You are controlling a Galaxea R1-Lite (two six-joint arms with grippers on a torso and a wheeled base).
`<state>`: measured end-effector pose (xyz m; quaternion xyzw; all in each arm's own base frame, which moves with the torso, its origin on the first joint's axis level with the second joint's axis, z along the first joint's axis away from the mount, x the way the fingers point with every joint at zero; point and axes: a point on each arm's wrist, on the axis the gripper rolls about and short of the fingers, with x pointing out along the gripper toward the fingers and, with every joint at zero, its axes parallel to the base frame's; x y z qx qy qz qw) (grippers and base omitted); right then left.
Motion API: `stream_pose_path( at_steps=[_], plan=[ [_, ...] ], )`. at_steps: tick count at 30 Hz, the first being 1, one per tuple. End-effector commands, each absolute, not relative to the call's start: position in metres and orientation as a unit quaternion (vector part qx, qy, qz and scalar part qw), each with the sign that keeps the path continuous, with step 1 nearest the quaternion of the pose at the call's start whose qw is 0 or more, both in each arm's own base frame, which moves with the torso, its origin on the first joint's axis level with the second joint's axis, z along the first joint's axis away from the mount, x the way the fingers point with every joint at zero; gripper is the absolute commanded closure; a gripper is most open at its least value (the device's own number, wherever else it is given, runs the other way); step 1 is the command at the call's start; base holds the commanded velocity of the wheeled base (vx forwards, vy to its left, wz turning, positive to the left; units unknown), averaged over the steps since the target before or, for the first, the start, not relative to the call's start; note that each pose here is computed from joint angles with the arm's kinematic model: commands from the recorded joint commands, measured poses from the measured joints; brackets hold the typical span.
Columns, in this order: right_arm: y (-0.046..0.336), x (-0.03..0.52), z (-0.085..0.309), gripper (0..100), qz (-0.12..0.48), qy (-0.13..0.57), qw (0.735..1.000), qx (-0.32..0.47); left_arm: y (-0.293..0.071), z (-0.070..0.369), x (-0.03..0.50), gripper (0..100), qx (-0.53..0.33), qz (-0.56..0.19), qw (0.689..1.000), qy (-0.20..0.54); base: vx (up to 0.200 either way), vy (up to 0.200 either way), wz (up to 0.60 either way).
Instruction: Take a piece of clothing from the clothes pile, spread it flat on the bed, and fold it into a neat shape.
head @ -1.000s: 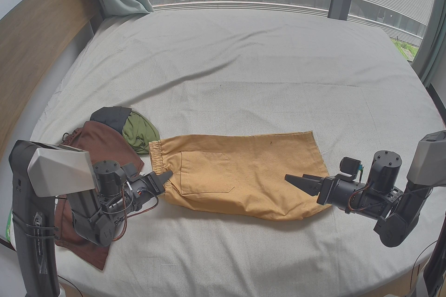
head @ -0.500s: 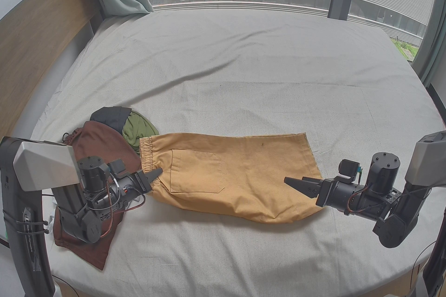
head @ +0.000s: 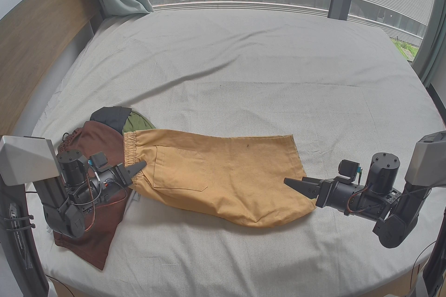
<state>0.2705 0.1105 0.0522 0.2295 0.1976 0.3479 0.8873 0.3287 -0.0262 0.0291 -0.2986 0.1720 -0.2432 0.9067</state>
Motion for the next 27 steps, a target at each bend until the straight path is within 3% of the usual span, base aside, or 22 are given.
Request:
stream_pose_path(
  at_steps=[1, 27],
  plan=[
    [0.111, 0.27, 0.052, 0, 0.348, 0.197, 0.887, 0.229, -0.02, 0.035, 0.328, 100, -0.299, -0.239, 0.91, 0.161, 0.0, 0.0, 0.0],
    [0.11, 0.269, 0.052, 0, 0.348, 0.199, 0.887, 0.228, 0.008, 0.049, 0.327, 100, -0.3, -0.231, 0.915, 0.136, 0.0, 0.0, 0.0]
  ],
)
